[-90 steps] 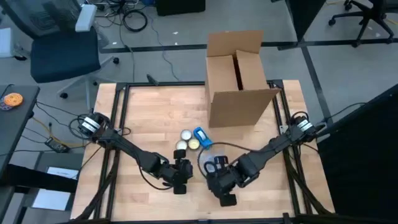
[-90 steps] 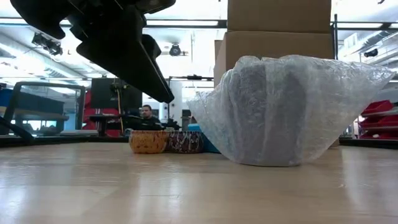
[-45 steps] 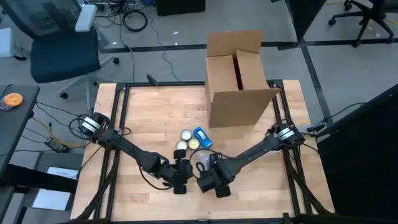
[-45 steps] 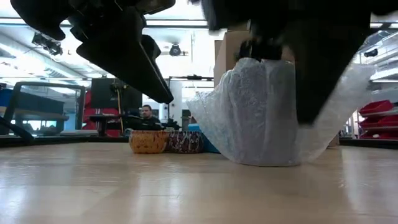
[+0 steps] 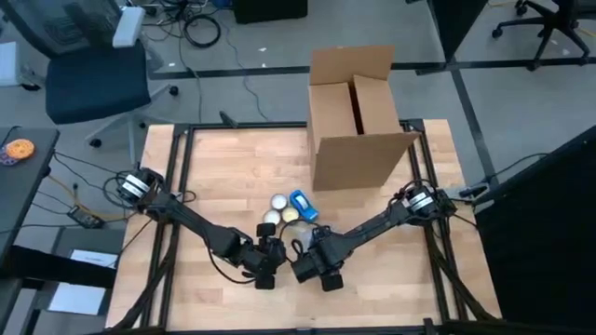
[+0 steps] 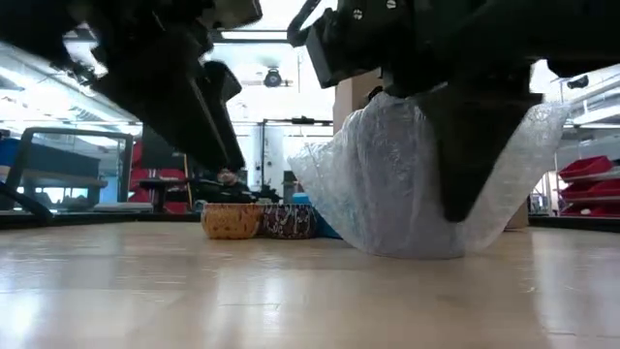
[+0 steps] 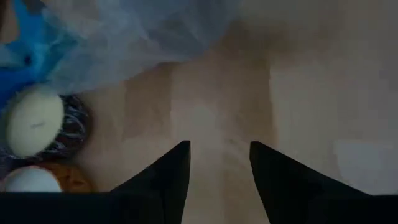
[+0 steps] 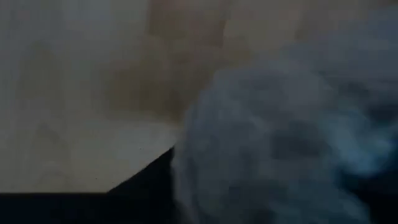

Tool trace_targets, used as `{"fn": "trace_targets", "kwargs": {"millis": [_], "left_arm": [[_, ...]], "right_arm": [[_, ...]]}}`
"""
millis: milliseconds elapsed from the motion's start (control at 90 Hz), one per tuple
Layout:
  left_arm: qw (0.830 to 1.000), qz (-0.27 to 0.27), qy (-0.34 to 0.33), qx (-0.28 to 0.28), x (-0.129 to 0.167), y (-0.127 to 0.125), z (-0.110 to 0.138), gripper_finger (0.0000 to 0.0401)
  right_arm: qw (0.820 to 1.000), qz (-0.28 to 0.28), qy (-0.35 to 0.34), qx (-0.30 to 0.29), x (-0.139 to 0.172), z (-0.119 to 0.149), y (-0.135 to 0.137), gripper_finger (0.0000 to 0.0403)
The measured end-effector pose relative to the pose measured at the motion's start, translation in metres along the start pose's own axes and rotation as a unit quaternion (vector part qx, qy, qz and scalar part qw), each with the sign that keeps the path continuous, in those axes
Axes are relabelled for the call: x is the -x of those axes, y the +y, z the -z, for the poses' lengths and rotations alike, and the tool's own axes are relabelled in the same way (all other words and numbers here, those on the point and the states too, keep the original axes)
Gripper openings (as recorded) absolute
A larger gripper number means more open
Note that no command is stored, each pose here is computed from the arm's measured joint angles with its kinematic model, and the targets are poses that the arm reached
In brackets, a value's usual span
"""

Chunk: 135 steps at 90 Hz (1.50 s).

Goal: Wrap mug
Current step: Put the wrapped purple mug into the brown cardboard box

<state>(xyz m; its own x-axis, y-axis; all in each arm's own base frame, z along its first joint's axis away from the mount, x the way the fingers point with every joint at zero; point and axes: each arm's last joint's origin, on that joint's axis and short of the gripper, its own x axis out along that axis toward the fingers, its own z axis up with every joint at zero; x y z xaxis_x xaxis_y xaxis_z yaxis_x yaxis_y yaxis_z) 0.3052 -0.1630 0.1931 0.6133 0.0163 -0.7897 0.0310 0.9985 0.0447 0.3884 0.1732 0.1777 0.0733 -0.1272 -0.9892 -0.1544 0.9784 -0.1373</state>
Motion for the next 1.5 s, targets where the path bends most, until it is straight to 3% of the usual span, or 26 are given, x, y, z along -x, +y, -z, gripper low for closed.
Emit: {"fn": "trace_targets", "kwargs": {"millis": [122, 167, 311, 433, 533, 656, 789, 1078, 1211, 1500], "left_arm": [[1.0, 0.01, 0.026, 0.002, 0.016, -0.001, -0.01, 0.0153], [0.999, 0.005, 0.041, 0.001, 0.021, -0.002, -0.013, 0.0153], [0.997, -0.011, 0.077, 0.017, 0.039, -0.007, -0.017, 0.0153], [0.994, -0.019, 0.104, 0.041, 0.051, -0.014, -0.015, 0.0153], [0.993, -0.014, 0.111, 0.041, 0.057, -0.022, -0.011, 0.0153], [0.993, -0.009, 0.112, 0.035, 0.058, -0.027, -0.009, 0.0153], [0.993, -0.01, 0.109, 0.046, 0.058, -0.027, -0.009, 0.0153], [0.993, -0.016, 0.103, 0.048, 0.058, -0.027, -0.01, 0.0153], [0.994, -0.026, 0.096, 0.047, 0.058, -0.026, -0.01, 0.0153], [0.995, -0.028, 0.081, 0.052, 0.057, -0.027, -0.013, 0.0153]], "right_arm": [[1.0, -0.004, -0.004, 0.0, 0.006, 0.001, -0.001, 0.0036], [1.0, -0.005, -0.003, 0.002, 0.007, 0.002, -0.002, 0.0021], [0.999, -0.004, 0.025, -0.022, 0.023, 0.005, -0.002, 0.002], [0.999, 0.006, 0.034, -0.033, 0.06, 0.009, 0.004, 0.002], [0.999, 0.024, -0.02, -0.039, 0.11, 0.012, 0.008, 0.002], [0.989, 0.046, -0.133, -0.042, 0.171, 0.018, 0.007, 0.0019], [0.956, 0.081, -0.278, -0.046, 0.224, 0.04, -0.013, 0.0019], [0.85, 0.189, -0.459, -0.178, 0.314, 0.096, -0.091, 0.0019], [0.82, 0.212, -0.48, -0.23, 0.331, 0.114, -0.131, 0.0018], [0.766, 0.286, -0.441, -0.37, 0.332, 0.143, -0.224, 0.0018]]}}
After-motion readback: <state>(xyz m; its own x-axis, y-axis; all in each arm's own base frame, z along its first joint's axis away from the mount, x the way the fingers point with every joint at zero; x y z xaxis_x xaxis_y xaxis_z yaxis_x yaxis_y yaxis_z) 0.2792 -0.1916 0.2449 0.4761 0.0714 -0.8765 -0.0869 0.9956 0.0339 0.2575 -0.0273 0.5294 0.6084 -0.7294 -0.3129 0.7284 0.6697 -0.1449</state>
